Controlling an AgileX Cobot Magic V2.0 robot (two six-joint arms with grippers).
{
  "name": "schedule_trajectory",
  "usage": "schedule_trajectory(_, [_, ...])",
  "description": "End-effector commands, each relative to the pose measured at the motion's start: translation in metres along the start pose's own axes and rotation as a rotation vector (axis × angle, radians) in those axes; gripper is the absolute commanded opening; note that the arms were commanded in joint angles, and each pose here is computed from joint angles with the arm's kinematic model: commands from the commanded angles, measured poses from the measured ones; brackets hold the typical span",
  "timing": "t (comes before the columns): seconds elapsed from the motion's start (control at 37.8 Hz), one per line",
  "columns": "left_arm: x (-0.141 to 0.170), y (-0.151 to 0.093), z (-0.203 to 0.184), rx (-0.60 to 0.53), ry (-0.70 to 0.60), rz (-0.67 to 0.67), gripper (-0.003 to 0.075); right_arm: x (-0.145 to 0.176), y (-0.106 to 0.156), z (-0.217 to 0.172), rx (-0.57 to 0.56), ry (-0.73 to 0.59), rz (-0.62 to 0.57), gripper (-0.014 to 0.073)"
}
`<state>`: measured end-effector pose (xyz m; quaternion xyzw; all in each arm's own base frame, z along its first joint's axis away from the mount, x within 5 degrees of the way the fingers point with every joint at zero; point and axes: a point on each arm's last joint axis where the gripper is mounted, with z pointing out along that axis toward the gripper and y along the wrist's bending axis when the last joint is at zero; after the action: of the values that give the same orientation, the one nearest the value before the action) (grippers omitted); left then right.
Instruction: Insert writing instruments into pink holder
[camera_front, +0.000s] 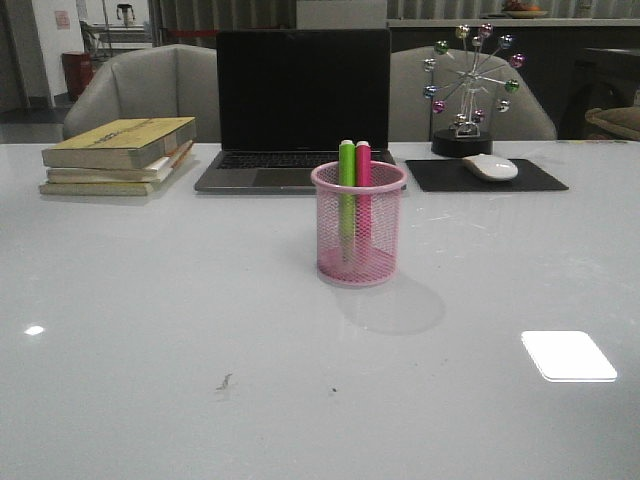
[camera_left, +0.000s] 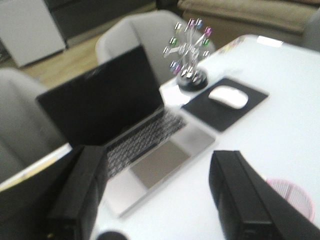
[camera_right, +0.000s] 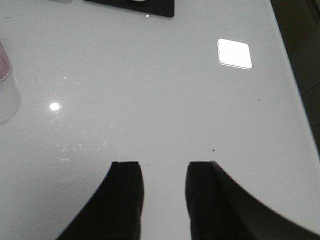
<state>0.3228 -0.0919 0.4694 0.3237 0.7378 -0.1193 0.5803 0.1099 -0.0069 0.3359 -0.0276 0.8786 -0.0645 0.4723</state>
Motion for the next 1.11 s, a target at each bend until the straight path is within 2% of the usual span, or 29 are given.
schedule_trajectory(0.0, [-0.02, 0.005, -0.043, -0.085, -0.047, -0.036, 0.0514, -0.013, -0.003, -0.006, 0.024, -0.105, -0.02, 0.0354])
schedule_trajectory(0.19, [-0.01, 0.017, -0.081, -0.164, -0.009, -0.075, 0.0512, -0.013, -0.003, -0.006, 0.024, -0.105, -0.02, 0.0354])
schedule_trajectory(0.37, [0.021, 0.016, -0.116, -0.241, 0.069, -0.133, 0.0512, -0.013, -0.003, -0.006, 0.024, -0.105, -0.02, 0.0354])
schedule_trajectory(0.58, [0.072, -0.02, -0.139, -0.277, 0.124, -0.195, 0.0512, -0.013, -0.003, -0.006, 0.024, -0.105, -0.02, 0.0354])
schedule_trajectory(0.82, [0.125, -0.068, -0.163, -0.348, 0.061, -0.244, 0.051, -0.013, -0.003, -0.006, 0.024, -0.105, -0.02, 0.0354])
schedule_trajectory(0.95, [0.137, -0.085, -0.175, -0.389, 0.015, -0.226, 0.051, -0.013, -0.003, -0.006, 0.024, -0.105, -0.02, 0.0354])
schedule_trajectory(1.09, [0.133, -0.087, -0.18, -0.412, -0.032, -0.225, 0.051, -0.013, -0.003, -0.006, 0.024, -0.105, -0.02, 0.0354])
